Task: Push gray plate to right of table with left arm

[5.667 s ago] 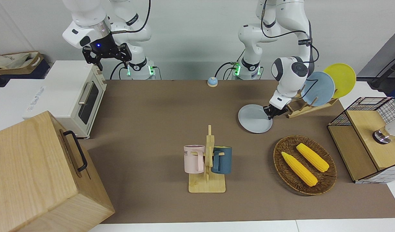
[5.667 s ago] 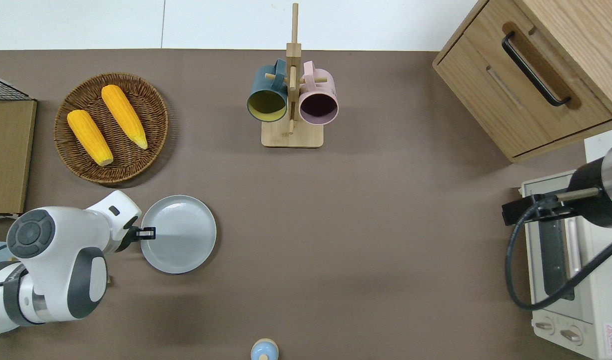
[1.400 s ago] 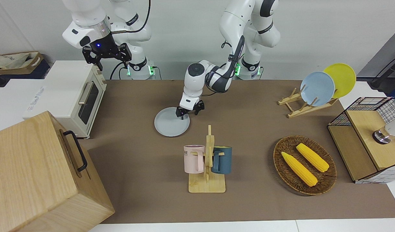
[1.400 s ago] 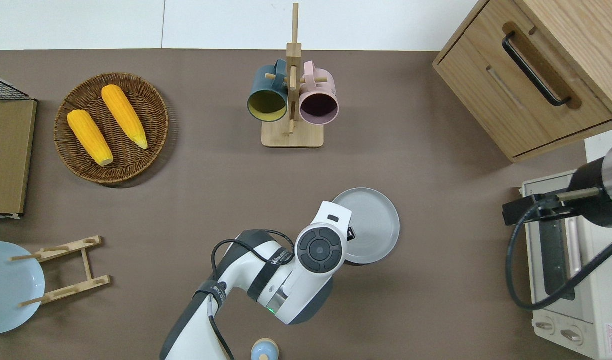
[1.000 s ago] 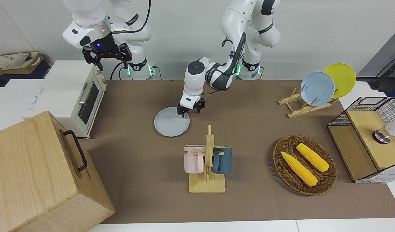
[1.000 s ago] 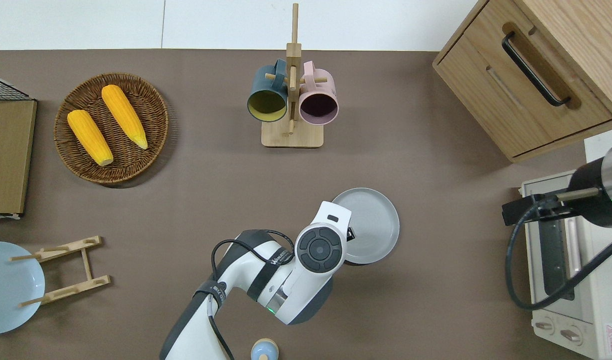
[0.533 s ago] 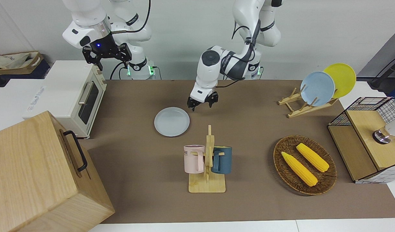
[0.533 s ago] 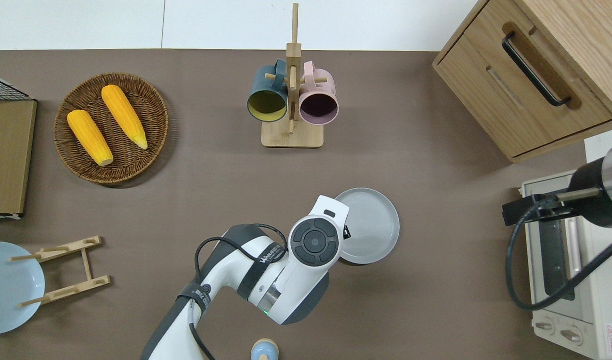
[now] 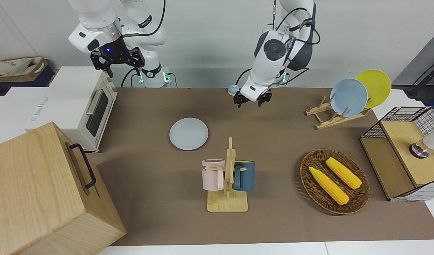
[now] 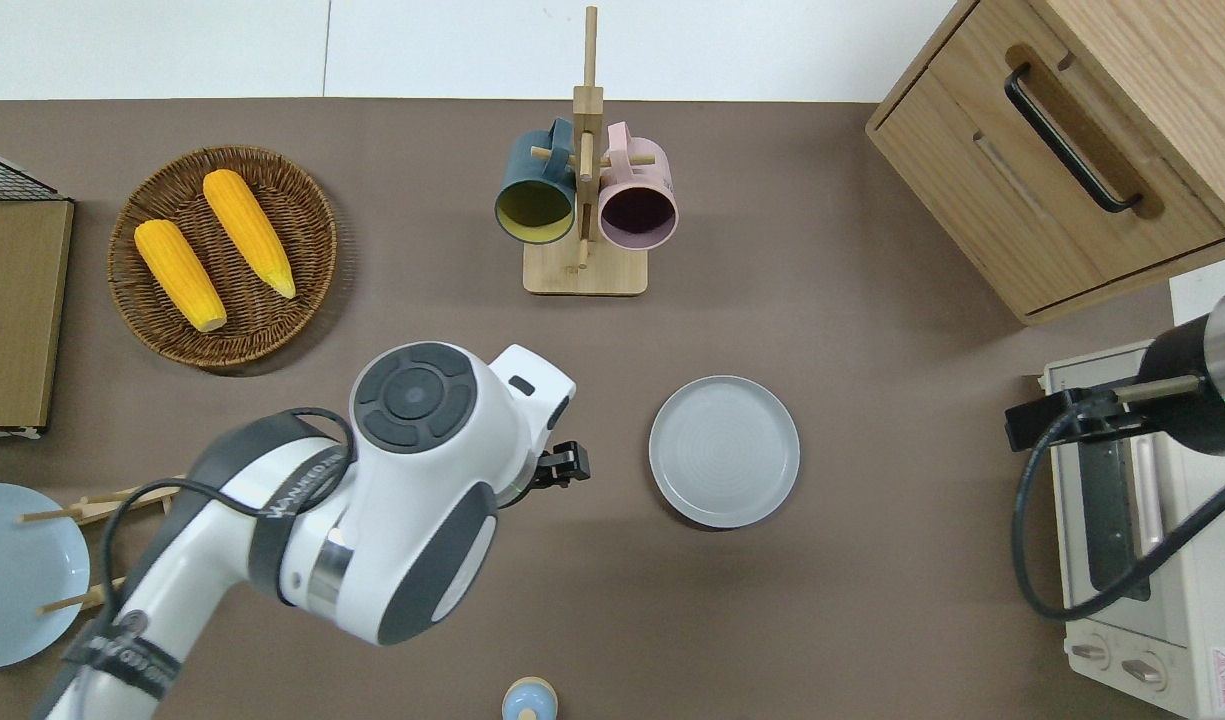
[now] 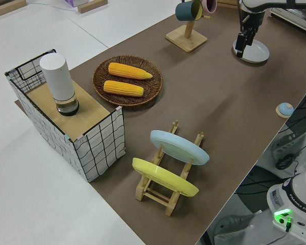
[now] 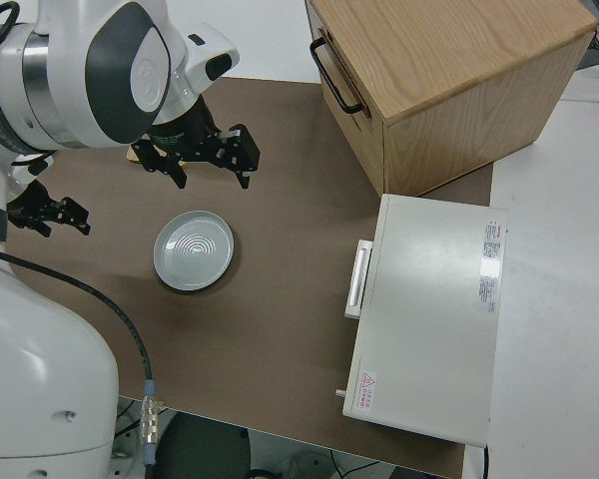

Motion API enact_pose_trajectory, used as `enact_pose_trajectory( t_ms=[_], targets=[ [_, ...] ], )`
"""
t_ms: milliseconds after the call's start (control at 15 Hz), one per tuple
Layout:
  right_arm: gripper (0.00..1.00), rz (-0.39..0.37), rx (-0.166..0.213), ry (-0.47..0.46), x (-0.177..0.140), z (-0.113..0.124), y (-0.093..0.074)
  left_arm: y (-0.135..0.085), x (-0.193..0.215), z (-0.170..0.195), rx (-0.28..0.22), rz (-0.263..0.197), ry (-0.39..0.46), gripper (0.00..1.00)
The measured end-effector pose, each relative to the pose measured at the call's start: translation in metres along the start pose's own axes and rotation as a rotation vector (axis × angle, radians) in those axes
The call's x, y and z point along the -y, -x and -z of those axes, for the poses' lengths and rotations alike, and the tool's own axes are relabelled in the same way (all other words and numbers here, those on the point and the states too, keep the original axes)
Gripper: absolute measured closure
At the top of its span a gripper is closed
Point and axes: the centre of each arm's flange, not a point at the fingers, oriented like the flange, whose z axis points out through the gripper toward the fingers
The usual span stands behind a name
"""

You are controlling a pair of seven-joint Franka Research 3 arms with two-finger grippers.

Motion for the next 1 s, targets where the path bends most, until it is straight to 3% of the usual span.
enact_pose_trajectory(
  t_ms=[200,467,1000],
  targets=[
    [0.01,0.000,0.000,0.000,0.000,0.000,0.000,-0.001,0.037,0.031,0.050,-0.056,-0.005,0.00],
    [0.01,0.000,0.000,0.000,0.000,0.000,0.000,-0.013,0.086,0.066,0.072,-0.101,0.002,0.00],
    [0.01,0.000,0.000,0.000,0.000,0.000,0.000,-0.028,0.159,0.132,-0.011,-0.190,-0.076,0.00]
  ],
)
